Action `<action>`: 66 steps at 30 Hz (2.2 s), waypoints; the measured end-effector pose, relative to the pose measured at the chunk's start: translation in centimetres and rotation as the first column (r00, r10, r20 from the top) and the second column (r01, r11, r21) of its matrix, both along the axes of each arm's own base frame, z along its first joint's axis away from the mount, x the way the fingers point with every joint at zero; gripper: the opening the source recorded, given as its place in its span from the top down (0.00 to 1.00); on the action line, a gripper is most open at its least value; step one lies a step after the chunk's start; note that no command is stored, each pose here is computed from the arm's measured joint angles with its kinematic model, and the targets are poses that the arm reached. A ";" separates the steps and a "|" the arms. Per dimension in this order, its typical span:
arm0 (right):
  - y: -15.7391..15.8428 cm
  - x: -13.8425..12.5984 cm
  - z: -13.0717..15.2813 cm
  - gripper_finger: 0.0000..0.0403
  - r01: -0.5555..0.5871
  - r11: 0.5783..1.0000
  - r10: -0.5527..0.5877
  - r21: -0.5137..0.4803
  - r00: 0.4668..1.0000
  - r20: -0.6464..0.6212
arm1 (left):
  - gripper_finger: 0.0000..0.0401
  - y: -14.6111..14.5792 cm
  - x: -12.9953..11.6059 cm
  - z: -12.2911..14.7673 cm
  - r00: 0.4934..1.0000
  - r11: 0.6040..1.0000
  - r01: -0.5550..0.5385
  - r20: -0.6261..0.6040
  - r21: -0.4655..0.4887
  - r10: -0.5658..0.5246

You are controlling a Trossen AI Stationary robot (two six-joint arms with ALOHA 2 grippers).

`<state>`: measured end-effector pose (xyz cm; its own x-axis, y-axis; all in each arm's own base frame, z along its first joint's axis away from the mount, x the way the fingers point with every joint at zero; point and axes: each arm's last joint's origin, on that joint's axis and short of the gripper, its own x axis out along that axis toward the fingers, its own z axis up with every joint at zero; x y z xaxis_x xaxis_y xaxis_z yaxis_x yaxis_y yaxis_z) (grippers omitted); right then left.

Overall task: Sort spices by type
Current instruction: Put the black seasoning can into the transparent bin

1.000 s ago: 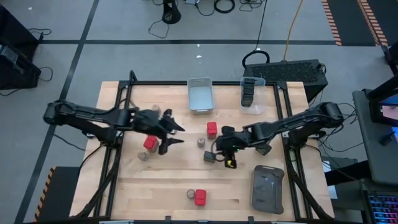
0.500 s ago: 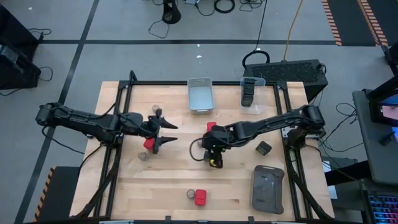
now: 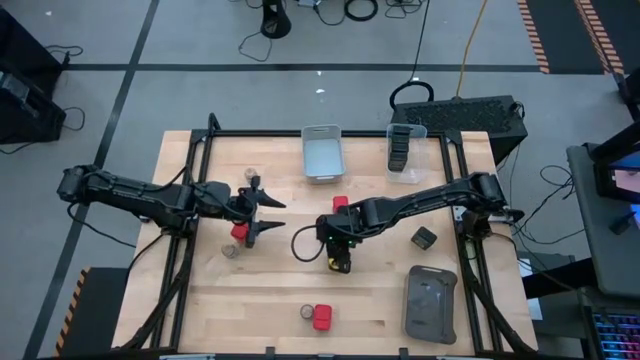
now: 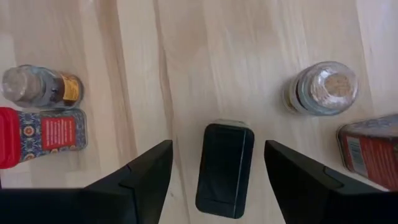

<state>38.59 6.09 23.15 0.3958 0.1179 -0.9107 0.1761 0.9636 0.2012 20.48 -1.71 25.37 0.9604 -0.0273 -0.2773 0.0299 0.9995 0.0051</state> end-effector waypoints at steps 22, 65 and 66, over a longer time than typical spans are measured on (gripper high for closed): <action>0.3 0.4 -3.1 0.42 0.034 0.999 -0.036 -0.013 0.991 -0.128 | 0.42 0.0 0.0 0.0 1.000 1.000 0.002 -0.002 -0.007 -0.002; -5.0 -5.4 11.9 0.70 -0.086 0.956 0.046 -0.279 0.988 -0.145 | 0.42 0.0 0.0 0.0 1.000 1.000 0.000 -0.007 -0.012 0.000; -5.5 -6.3 12.3 0.70 -0.075 0.954 0.035 -0.290 0.989 -0.143 | 0.42 0.0 0.0 0.0 1.000 1.000 0.000 -0.007 -0.012 0.000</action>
<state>32.29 0.55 35.44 0.2677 -0.1449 -0.9525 0.1270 0.9853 -0.1142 20.47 -1.72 25.34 0.9583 -0.0309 -0.2841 0.0301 0.9995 -0.0073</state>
